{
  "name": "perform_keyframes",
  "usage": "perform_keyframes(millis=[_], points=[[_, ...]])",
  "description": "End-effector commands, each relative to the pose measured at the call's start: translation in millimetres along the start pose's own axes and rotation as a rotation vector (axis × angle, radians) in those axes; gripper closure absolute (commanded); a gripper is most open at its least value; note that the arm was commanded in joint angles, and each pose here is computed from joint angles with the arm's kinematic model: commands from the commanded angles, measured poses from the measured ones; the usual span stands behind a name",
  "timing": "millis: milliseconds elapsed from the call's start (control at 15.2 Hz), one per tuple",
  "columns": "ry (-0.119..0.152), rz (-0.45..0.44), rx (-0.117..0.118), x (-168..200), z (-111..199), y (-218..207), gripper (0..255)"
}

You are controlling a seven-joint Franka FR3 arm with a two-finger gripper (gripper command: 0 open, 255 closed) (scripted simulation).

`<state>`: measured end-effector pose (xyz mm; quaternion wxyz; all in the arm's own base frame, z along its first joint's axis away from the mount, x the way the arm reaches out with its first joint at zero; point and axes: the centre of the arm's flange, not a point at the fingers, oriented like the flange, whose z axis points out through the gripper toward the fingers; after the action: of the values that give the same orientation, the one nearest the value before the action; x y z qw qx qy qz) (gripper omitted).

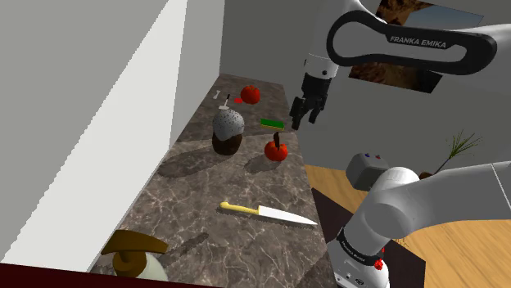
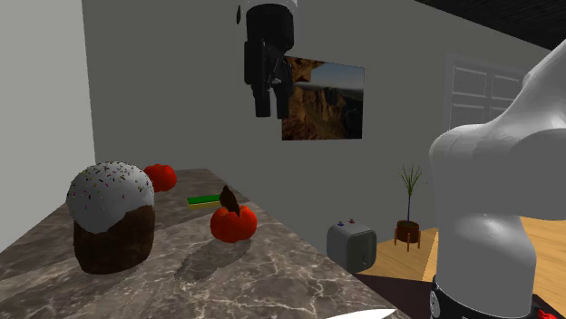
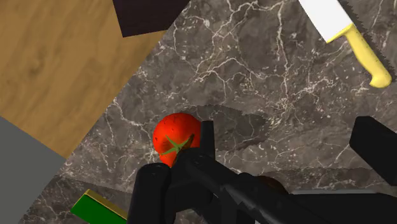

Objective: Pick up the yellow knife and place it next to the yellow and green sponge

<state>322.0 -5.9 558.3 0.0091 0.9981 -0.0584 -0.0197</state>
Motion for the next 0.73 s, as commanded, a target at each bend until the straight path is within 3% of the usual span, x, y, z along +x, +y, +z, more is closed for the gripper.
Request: perform_keyframes(millis=[0,660], points=[[0.000,0.000,0.000,0,0,0,0],[-0.037,-0.398,-0.060,19,93,-103,0]])
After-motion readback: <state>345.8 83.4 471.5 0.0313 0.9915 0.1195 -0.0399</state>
